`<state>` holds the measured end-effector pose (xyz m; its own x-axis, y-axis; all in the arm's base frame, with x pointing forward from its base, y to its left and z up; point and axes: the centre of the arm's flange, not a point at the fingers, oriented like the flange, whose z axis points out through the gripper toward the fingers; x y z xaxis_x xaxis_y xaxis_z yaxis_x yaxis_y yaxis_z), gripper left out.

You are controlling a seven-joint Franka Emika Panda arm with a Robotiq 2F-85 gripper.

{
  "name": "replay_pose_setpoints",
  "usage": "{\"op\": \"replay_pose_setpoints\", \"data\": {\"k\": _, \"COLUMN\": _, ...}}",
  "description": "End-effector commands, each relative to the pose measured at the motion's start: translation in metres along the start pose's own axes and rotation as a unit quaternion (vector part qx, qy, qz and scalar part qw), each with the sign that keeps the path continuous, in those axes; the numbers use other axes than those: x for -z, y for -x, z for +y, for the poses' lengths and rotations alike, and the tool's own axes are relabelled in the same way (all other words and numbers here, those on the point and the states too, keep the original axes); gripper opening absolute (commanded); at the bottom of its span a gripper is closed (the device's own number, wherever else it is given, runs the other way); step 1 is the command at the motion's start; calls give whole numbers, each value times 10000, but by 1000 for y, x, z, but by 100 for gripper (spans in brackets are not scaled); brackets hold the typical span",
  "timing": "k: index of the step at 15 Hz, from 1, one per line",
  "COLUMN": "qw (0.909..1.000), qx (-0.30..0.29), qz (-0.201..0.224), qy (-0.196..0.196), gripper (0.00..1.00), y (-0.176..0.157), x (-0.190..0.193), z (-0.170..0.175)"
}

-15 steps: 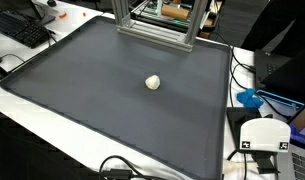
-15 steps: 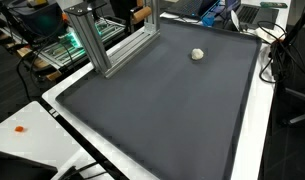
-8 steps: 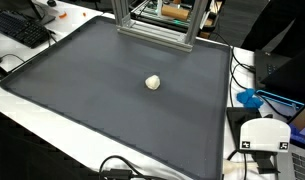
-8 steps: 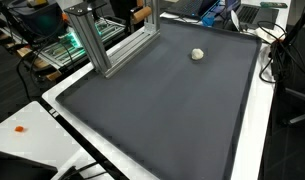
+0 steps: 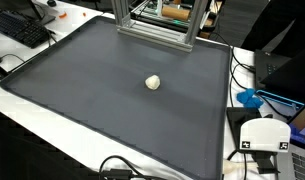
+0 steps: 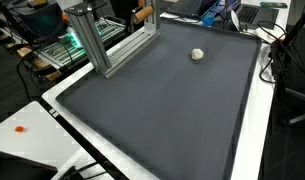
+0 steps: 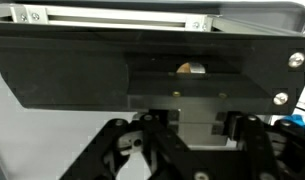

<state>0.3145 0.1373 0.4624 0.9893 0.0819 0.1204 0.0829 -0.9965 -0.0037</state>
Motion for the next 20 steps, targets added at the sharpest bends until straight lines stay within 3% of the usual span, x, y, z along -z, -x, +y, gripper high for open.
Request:
{"op": "replay_pose_setpoints", "data": {"k": 1, "qw": 10000, "qx": -59, "qz": -10, "qy": 76, "gripper": 35, "y": 2, "x": -13, "z": 1}}
{"op": "replay_pose_setpoints", "data": {"k": 12, "qw": 9985, "qx": 196, "qz": 467, "qy": 185, "gripper": 35, "y": -14, "x": 24, "z": 0}}
{"op": "replay_pose_setpoints", "data": {"k": 20, "qw": 9941, "qx": 536, "qz": 931, "qy": 154, "gripper": 35, "y": -44, "x": 39, "z": -15}}
